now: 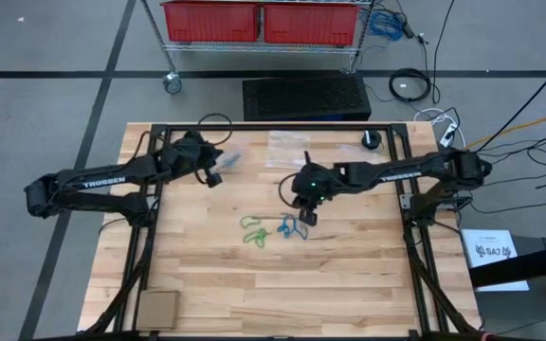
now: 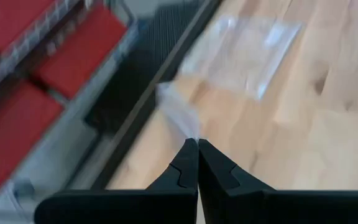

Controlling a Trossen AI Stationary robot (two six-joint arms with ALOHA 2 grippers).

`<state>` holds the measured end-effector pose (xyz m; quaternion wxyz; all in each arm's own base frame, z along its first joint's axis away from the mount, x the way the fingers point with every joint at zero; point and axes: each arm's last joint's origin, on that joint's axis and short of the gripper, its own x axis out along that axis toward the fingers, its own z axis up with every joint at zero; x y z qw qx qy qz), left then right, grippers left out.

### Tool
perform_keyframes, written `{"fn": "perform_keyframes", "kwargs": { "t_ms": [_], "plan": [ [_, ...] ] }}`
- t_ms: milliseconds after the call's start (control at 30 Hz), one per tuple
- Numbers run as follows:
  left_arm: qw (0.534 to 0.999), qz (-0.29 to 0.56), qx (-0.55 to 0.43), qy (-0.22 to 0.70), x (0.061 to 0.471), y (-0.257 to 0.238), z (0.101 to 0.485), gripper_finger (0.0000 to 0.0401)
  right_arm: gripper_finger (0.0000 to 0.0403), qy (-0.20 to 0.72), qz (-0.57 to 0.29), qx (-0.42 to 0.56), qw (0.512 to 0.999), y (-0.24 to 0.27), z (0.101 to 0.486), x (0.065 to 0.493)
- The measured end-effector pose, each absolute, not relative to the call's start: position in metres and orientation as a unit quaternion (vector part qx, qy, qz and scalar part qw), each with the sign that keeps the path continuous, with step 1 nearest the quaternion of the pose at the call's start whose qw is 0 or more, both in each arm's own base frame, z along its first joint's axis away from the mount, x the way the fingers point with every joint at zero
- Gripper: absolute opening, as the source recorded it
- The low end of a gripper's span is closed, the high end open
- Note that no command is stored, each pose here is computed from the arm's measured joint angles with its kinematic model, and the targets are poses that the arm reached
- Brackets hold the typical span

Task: Sort rubber bands
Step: Put the dark blue rubber band into the left zip lock bag

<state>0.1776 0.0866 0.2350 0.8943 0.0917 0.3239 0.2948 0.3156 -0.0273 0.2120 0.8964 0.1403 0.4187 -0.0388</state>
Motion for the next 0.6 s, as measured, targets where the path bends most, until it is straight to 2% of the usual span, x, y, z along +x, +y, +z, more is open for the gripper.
{"fn": "perform_keyframes", "kwargs": {
  "t_ms": [100, 233, 400, 600],
  "plan": [
    [0.91, 0.278, 0.045, 0.303, 0.174, 0.083, 0.24, 0.0001, 0.0, 0.423, -0.043, 0.144, 0.893, -0.027, 0.209, 0.307],
    [0.945, 0.23, 0.003, 0.232, 0.17, 0.076, 0.267, 0.0001, 0.0, 0.416, -0.037, 0.133, 0.899, -0.026, 0.214, 0.305],
    [0.965, 0.189, -0.047, 0.175, 0.163, 0.07, 0.289, 0.0001, 0.0, 0.412, -0.027, 0.113, 0.904, -0.027, 0.218, 0.303],
    [0.943, 0.206, -0.128, 0.229, 0.16, 0.077, 0.267, 0.0001, 0.0, 0.415, -0.02, 0.1, 0.904, -0.027, 0.22, 0.301]
  ]
}}
